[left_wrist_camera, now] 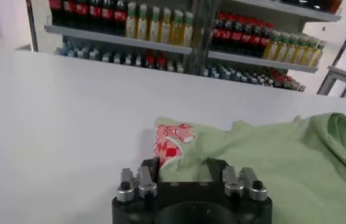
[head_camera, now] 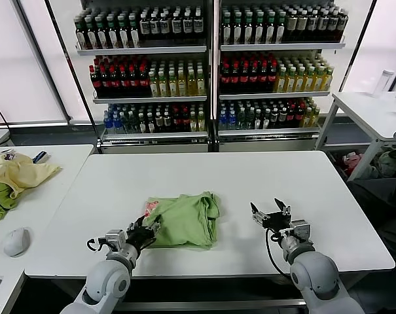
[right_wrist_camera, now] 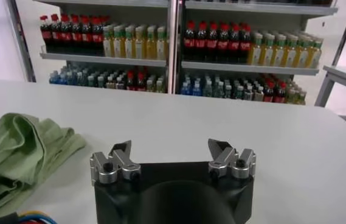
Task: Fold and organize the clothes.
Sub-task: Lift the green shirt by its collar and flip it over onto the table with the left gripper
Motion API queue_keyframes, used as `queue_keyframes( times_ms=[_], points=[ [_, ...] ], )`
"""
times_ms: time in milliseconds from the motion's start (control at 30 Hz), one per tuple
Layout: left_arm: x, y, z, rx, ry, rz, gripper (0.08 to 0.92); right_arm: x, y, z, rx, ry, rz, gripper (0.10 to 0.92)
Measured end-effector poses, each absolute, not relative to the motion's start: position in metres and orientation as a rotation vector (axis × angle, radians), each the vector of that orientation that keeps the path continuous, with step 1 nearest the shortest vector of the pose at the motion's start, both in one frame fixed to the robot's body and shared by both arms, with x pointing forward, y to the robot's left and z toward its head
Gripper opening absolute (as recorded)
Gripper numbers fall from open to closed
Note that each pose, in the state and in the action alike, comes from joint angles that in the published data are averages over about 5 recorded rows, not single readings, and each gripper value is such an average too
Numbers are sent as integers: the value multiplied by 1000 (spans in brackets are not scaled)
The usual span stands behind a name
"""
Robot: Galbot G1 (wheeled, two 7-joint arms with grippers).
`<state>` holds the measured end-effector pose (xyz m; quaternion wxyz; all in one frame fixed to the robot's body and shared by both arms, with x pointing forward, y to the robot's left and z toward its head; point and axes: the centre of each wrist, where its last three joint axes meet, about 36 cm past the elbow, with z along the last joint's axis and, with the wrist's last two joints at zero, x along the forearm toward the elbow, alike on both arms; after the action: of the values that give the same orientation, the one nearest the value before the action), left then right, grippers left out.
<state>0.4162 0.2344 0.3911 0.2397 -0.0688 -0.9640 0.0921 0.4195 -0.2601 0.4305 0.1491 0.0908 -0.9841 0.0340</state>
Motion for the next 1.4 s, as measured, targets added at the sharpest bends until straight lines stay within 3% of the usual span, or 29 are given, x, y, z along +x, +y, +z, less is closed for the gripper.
queue_keyframes(
  times_ms=[367,467,1000,1400],
  points=[
    [424,253,393,-202,-2532,554,197,419,-261,433,262,-2834,98,823],
    [425,259,395,-201,-2511,641,160,418,-261,433,263,-2834,99,823],
    [431,322,431,-105,-2476,974,151,421,-262,436,263,-2840,96,823],
    [424,408,498,54,-2625,1013,138,424,-261,438,269,-2848,81,823]
  ],
)
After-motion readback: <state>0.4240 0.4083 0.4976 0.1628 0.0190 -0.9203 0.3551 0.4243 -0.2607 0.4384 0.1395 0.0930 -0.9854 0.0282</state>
